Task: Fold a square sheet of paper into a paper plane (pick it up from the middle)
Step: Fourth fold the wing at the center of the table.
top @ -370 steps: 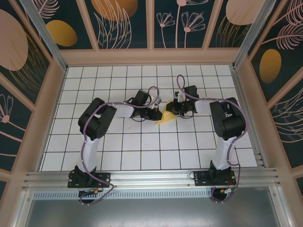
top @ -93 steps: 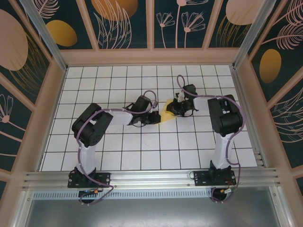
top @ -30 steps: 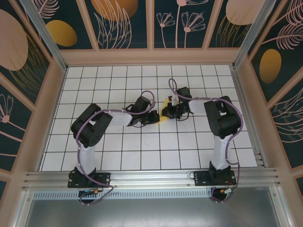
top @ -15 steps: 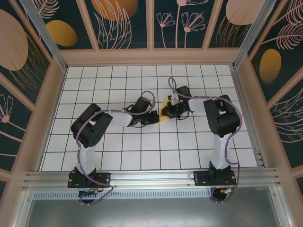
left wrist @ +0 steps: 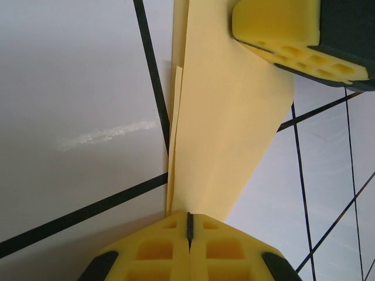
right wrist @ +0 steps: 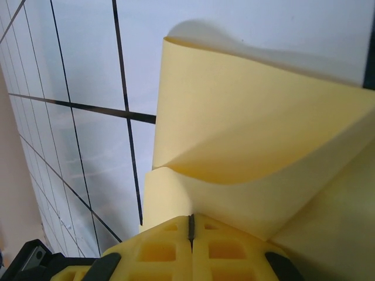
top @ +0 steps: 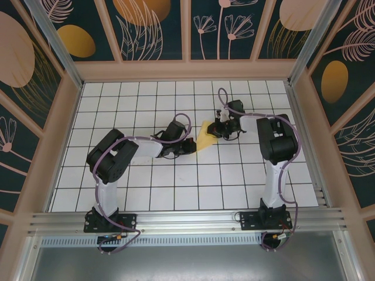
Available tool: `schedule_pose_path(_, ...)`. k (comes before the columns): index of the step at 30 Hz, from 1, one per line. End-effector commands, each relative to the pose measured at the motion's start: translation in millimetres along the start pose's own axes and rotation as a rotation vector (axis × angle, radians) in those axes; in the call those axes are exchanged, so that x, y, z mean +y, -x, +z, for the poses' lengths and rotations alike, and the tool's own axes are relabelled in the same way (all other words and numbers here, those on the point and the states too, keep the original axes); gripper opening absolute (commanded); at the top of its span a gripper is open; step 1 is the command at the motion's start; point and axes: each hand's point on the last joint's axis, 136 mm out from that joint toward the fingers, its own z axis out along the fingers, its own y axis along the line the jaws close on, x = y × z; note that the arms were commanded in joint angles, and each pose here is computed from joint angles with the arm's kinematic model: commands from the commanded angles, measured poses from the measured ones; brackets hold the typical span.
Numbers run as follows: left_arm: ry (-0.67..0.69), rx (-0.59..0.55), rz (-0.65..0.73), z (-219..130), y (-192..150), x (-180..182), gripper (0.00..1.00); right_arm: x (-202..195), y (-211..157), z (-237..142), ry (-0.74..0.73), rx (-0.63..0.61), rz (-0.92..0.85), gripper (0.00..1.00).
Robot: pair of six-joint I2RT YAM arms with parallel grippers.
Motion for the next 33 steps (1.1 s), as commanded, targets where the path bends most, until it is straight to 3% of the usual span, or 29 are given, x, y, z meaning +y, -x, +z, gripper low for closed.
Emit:
schedule_pose_path(1, 0.227, 0.189, -0.084, -3.1, -61.9, 68.2, 0.00, -60.8, 52.8, -16.1, -0.198, -0.182, 0.007, 0.04)
schedule_pose_path(15, 0.225, 0.196, -0.089, -0.8, -62.5, 68.5, 0.00, -77.7, 91.8, -37.8, -0.243, -0.262, 0.029, 0.04)
schedule_pose_path(21, 0.228, 0.187, -0.091, 0.0, -59.3, 67.9, 0.00, -31.7, 113.6, -61.7, -0.169, -0.321, -0.036, 0.04)
schedule_pose_path(26, 0.228, 0.177, -0.096, 1.2, -56.8, 67.8, 0.00, 18.4, 70.0, -58.2, -0.087, -0.273, -0.110, 0.05)
schedule_pose_path(33, 0.227, 0.178, -0.091, 1.8, -55.8, 66.7, 0.00, 53.3, -17.2, -15.4, 0.017, -0.079, -0.150, 0.04)
